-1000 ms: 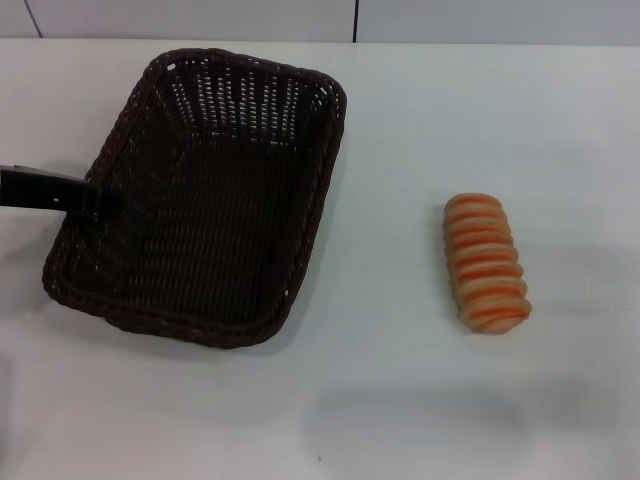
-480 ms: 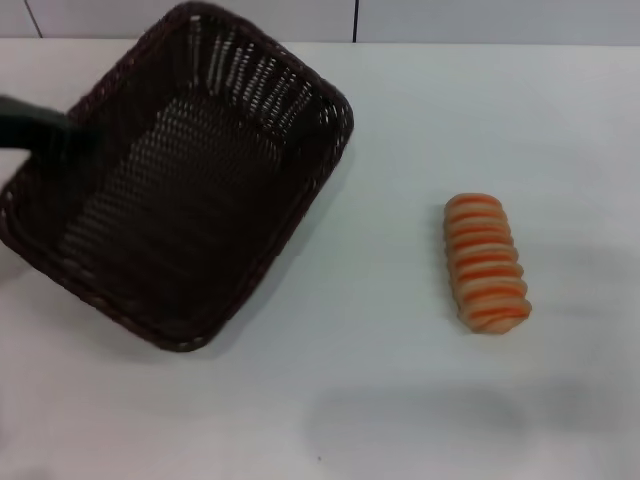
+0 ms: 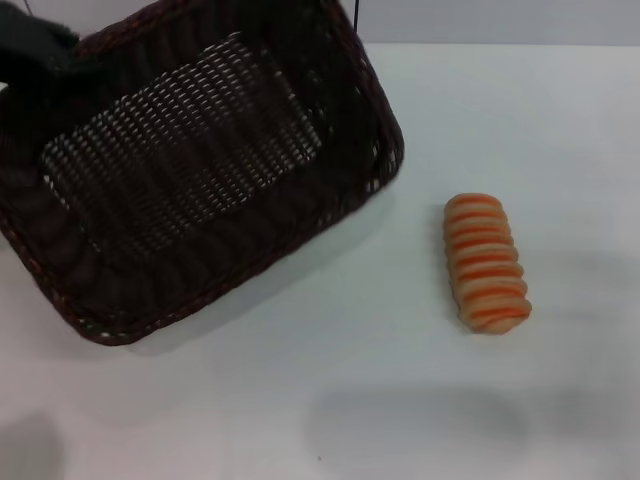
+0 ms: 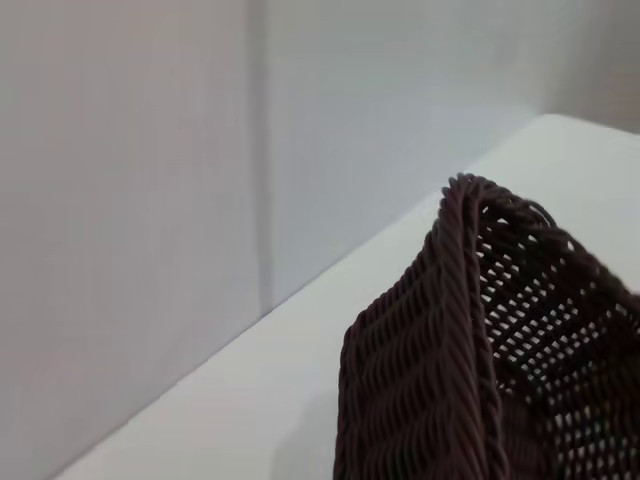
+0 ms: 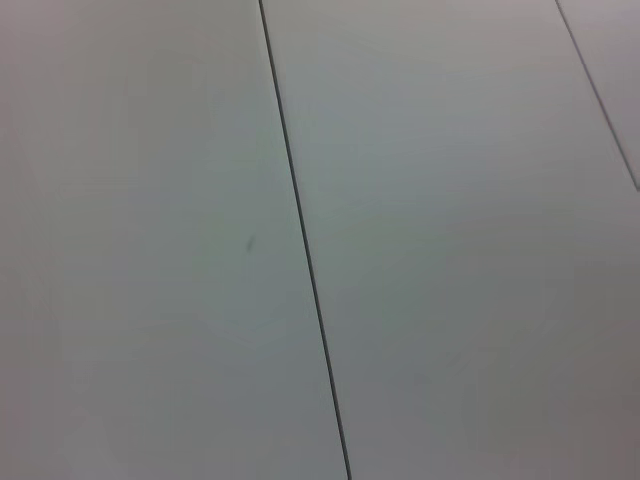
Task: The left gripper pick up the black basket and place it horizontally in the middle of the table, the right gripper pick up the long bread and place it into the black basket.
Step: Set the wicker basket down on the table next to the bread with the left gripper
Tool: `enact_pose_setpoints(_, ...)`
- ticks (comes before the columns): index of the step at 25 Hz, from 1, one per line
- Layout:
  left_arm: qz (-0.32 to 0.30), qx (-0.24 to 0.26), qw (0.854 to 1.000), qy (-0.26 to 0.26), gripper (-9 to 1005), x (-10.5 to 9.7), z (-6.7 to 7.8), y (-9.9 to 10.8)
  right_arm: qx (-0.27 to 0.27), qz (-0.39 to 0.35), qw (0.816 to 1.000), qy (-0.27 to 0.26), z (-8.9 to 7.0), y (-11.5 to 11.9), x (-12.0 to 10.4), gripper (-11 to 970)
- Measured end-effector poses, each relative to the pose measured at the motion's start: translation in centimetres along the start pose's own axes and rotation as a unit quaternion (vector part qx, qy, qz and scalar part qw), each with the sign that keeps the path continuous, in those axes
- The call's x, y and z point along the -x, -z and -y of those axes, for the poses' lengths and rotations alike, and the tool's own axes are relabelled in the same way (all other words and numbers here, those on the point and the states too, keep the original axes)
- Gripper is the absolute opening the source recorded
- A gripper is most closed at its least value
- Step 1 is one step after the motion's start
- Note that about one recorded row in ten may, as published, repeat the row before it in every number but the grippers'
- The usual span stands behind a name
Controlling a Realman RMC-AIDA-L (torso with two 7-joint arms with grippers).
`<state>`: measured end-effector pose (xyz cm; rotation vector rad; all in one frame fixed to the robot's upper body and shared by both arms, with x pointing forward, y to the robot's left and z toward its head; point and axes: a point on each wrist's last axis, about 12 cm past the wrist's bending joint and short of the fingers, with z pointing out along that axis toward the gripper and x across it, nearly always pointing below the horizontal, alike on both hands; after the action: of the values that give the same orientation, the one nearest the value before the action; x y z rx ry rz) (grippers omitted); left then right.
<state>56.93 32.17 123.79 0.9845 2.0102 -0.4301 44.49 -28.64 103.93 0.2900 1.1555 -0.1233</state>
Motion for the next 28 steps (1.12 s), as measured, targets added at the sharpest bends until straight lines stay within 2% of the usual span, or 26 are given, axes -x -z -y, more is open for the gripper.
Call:
enact_pose_setpoints(1,0.001,-0.021,0.999,-0.033,236,0.6,0.2,0.2,0.0,0.0,1.0,0.0,0.0,0.0,0.0,695)
enact_pose_setpoints(3,0.001,-0.033,0.998,-0.048,240,0.9,0.3,0.2,-0.002,0.001,1.0,0.0,0.1,0.1,0.0,695)
enact_pose_setpoints(4,-0.002,-0.064,0.995,-0.079,241,1.7,0.6,-0.1,-0.005,0.002,1.0,0.001,0.2,0.3,0.1,695)
enact_pose_setpoints(5,-0.002,-0.064,0.995,-0.079,243,1.7,0.6,-0.1,-0.005,0.002,1.0,0.001,0.2,0.3,0.1,695)
enact_pose_setpoints(8,-0.012,-0.112,0.987,-0.113,247,2.4,1.2,-0.7,-0.01,0.003,1.0,0.001,0.4,0.7,0.2,694)
enact_pose_setpoints(9,-0.019,-0.144,0.981,-0.129,249,2.8,1.7,-1.1,-0.013,0.002,1.0,0.001,0.5,1.0,0.3,694)
enact_pose_setpoints(10,-0.019,-0.144,0.981,-0.129,251,2.8,1.7,-1.1,-0.013,0.002,1.0,0.001,0.5,1.0,0.3,694)
enact_pose_setpoints(15,-0.047,-0.209,0.964,-0.155,258,3.1,2.9,-2.9,-0.018,0.003,1.0,-0.001,0.7,1.7,0.5,694)
enact_pose_setpoints(16,-0.047,-0.209,0.964,-0.155,260,3.1,2.9,-2.9,-0.019,0.004,1.0,-0.001,0.7,1.8,0.5,694)
enact_pose_setpoints(19,-0.075,-0.24,0.953,-0.167,265,2.5,4.1,-4.8,-0.021,0.007,1.0,-0.002,0.8,2.0,0.7,695)
enact_pose_setpoints(21,-0.075,-0.24,0.953,-0.167,268,2.5,4.1,-4.8,-0.021,0.008,1.0,-0.002,0.8,2.1,0.7,695)
enact_pose_setpoints(28,-0.089,-0.242,0.951,-0.171,279,1.9,4.8,-6.9,-0.019,0.008,1.0,-0.003,0.8,2.2,0.7,695)
